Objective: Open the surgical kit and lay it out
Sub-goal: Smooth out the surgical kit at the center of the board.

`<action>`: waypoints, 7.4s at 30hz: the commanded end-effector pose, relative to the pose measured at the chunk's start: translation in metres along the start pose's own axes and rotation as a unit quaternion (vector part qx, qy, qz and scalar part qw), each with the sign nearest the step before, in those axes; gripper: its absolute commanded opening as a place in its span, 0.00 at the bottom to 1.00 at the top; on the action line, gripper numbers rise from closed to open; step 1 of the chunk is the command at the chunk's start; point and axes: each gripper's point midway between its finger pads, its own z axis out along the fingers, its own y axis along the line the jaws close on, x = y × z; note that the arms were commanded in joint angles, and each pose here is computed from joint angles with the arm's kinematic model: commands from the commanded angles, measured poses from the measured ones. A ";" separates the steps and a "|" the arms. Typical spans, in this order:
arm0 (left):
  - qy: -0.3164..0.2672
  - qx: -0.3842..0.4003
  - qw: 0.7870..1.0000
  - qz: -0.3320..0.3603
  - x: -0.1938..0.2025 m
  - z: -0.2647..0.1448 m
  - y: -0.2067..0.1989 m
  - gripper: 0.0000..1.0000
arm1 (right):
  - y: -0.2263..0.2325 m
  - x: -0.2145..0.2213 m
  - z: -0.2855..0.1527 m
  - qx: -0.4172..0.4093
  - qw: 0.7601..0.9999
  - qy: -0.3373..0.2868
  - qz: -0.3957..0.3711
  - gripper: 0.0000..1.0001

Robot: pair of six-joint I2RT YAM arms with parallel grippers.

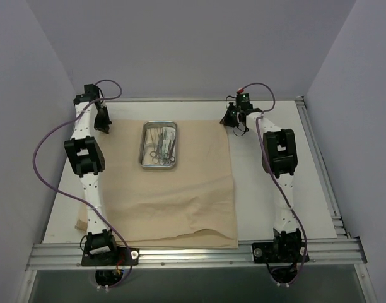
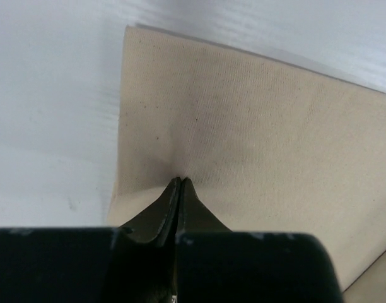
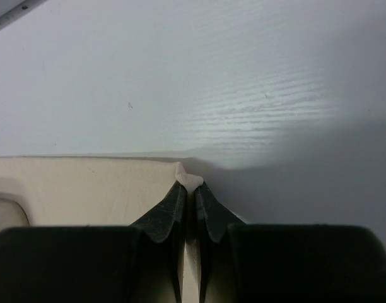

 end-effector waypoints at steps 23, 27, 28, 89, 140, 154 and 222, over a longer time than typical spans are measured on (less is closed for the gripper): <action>-0.131 0.025 0.991 -0.028 -0.076 -0.025 -0.005 0.02 | 0.015 -0.094 0.020 -0.014 0.984 -0.150 0.091 0.00; -0.137 0.027 0.990 -0.020 -0.078 -0.035 -0.005 0.14 | 0.017 -0.100 0.003 0.001 0.987 -0.149 0.054 0.30; -0.135 0.026 0.990 -0.017 -0.077 -0.034 -0.005 0.20 | 0.017 -0.101 0.000 0.008 0.987 -0.151 0.044 0.35; -0.071 -0.019 0.997 0.035 -0.037 -0.060 0.012 0.75 | 0.014 -0.030 -0.043 0.160 0.978 -0.074 -0.107 0.44; -0.145 -0.061 0.987 0.039 -0.079 -0.002 0.010 0.02 | 0.016 -0.018 0.031 0.033 0.993 -0.090 0.068 0.00; -0.156 -0.036 0.986 0.051 -0.084 -0.009 -0.004 0.23 | 0.016 -0.026 0.032 0.044 0.990 -0.108 0.077 0.33; 0.119 0.062 0.982 0.134 0.312 -0.120 0.123 0.68 | -0.009 0.311 -0.250 0.178 0.916 0.166 -0.318 0.00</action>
